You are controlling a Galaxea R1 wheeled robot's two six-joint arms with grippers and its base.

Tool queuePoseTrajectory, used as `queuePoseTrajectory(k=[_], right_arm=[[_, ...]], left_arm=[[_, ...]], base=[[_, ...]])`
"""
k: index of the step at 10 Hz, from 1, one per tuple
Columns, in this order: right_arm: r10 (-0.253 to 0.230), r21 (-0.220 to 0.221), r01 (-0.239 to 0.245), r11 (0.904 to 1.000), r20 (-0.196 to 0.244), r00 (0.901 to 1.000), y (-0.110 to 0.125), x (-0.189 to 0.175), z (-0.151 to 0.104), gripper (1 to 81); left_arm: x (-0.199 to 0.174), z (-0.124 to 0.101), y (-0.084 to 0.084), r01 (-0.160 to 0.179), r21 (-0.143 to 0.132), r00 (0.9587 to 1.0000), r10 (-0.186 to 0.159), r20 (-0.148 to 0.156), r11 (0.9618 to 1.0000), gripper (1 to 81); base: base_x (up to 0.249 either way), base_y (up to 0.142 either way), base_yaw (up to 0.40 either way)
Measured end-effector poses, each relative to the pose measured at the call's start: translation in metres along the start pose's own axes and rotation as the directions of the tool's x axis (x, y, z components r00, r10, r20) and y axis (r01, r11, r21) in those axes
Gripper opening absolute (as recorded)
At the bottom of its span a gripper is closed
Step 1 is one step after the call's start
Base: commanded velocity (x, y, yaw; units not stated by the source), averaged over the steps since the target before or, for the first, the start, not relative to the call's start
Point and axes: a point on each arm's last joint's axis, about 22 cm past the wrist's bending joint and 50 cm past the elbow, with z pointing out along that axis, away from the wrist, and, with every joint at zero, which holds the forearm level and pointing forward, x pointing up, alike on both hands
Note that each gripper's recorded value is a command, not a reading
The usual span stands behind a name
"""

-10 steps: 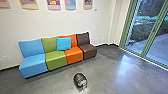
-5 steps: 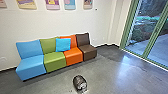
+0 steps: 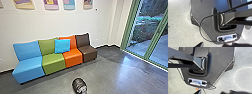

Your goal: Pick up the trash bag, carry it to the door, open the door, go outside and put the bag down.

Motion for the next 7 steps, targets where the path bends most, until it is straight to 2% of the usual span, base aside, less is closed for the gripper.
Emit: queuePoseTrajectory(k=[7], right_arm=[[-0.001, 0.003, 0.001, 1.0, -0.003, 1.0, -0.0026, 0.003, 0.0012, 81.1]], left_arm=[[0.0013, -0.0007, -0.0027, 0.0, 0.003, 1.0, 0.0, -0.005, 1.0, 81.1]], base=[[0.156, 0.073, 0.0]])
